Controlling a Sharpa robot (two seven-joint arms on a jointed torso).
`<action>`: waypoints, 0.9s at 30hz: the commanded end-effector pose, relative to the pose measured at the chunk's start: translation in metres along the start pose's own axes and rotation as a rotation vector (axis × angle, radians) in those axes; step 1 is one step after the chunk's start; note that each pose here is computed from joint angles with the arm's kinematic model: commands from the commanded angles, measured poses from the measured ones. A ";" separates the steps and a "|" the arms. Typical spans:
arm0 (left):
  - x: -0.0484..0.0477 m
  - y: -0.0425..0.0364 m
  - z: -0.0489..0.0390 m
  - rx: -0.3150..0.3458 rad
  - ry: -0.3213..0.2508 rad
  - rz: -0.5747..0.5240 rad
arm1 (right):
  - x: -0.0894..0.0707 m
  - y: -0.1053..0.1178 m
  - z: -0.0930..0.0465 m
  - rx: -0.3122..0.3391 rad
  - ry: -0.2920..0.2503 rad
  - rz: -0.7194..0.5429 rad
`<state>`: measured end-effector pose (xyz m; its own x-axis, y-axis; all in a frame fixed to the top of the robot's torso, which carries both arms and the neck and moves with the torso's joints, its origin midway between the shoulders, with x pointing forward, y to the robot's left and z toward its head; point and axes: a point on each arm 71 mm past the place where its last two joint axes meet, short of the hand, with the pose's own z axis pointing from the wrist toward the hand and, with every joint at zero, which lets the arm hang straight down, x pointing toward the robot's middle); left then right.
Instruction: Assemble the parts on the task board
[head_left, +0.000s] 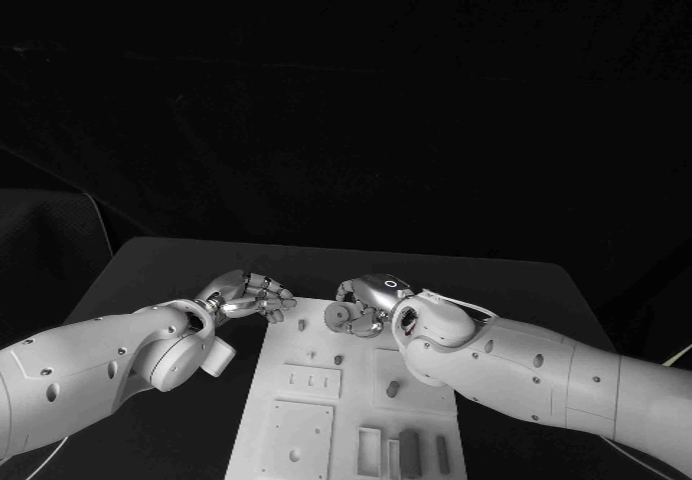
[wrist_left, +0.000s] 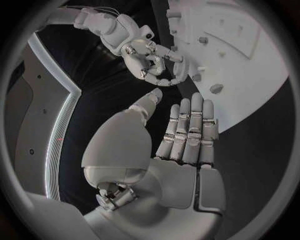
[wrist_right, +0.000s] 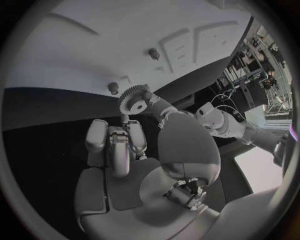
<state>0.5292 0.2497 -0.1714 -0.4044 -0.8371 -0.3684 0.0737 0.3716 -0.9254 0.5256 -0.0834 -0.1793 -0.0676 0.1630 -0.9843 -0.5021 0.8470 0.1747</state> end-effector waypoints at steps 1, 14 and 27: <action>0.0016 -0.0025 0.0011 0.014 0.000 -0.001 | 0.006 0.005 0.002 -0.010 0.025 -0.039; 0.0017 -0.0026 0.0017 0.014 -0.003 0.001 | 0.012 0.006 0.005 -0.003 0.030 -0.060; 0.0034 -0.0032 0.0034 0.014 0.002 0.001 | 0.015 0.012 0.007 -0.009 0.037 -0.072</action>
<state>0.5305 0.2467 -0.1715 -0.4050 -0.8363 -0.3696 0.0759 0.3721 -0.9251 0.5259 -0.0702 -0.1910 -0.0645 0.1039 -0.9925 -0.5093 0.8519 0.1223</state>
